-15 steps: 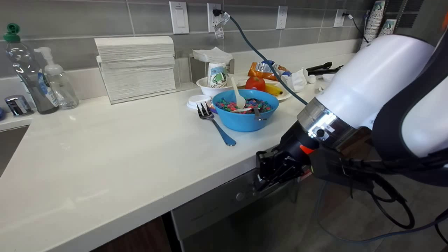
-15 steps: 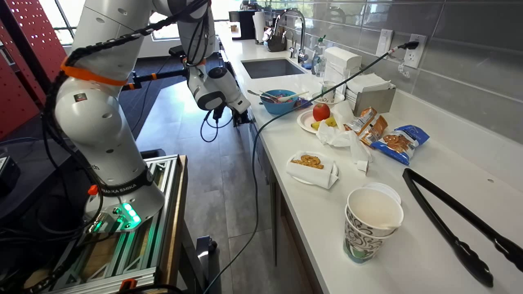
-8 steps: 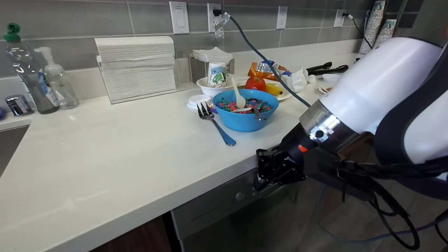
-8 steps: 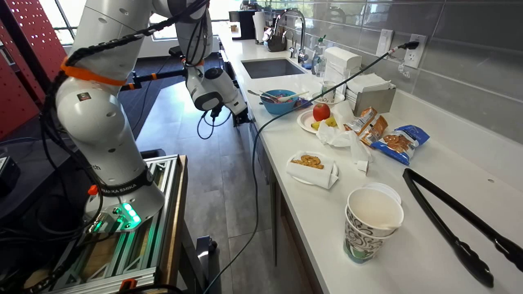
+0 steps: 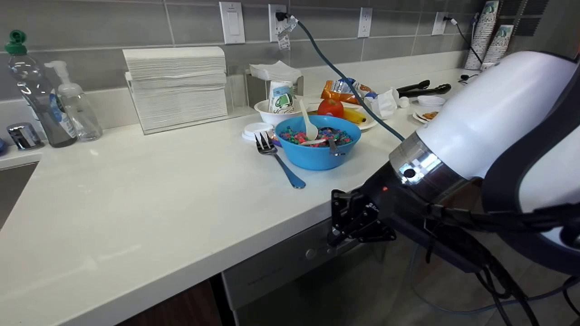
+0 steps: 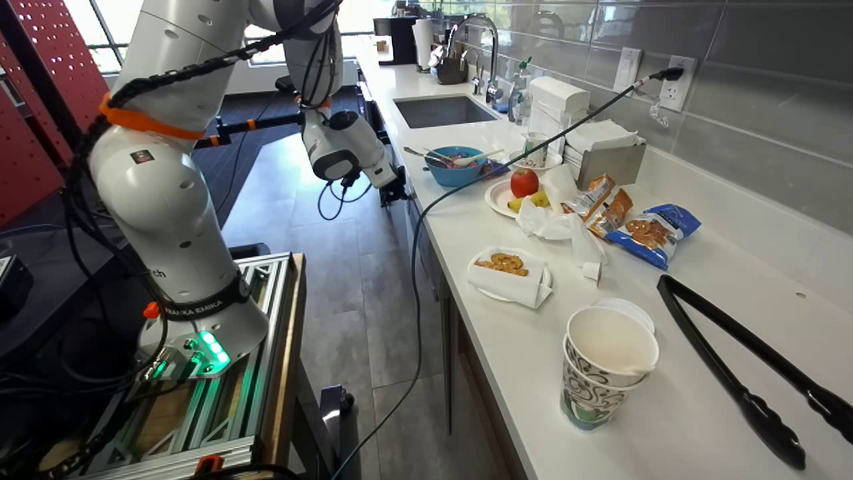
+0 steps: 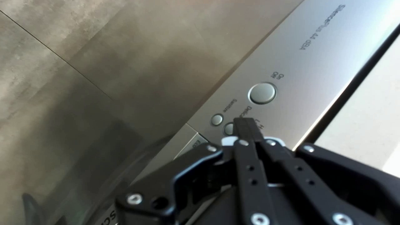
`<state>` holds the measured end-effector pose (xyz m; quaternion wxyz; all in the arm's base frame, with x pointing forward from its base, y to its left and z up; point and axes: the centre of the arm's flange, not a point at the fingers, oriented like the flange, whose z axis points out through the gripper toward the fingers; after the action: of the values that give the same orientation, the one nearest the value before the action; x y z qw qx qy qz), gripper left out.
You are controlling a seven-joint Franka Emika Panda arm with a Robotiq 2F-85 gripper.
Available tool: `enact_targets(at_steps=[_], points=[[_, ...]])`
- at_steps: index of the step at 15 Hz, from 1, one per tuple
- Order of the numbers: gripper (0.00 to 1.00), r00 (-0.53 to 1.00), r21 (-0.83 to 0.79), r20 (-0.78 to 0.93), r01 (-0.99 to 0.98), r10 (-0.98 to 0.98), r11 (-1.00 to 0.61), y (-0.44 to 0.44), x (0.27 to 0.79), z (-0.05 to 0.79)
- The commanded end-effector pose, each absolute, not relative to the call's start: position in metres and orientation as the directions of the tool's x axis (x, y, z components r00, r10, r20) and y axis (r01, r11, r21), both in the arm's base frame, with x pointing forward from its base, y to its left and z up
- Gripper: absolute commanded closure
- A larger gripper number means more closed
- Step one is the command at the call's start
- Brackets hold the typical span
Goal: Press a button on the dishwasher.
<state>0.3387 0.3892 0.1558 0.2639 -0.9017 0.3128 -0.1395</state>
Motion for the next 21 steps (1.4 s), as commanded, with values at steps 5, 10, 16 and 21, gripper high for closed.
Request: enact_targets(at_steps=[5, 10, 16, 21], points=[[1.00, 0.743, -0.579, 0.073, -0.512, -0.666, -0.635, 0.391, 0.358, 0.149], [1.00, 0.794, -0.511, 0.044, -0.504, -0.606, -0.697, 0.371, 0.342, 0.163], [1.00, 0.879, -0.424, -0.018, -0.438, -0.476, -0.793, 0.351, 0.321, 0.186], [0.73, 0.965, -0.305, 0.049, -0.231, -0.258, -0.924, 0.335, 0.282, 0.258]])
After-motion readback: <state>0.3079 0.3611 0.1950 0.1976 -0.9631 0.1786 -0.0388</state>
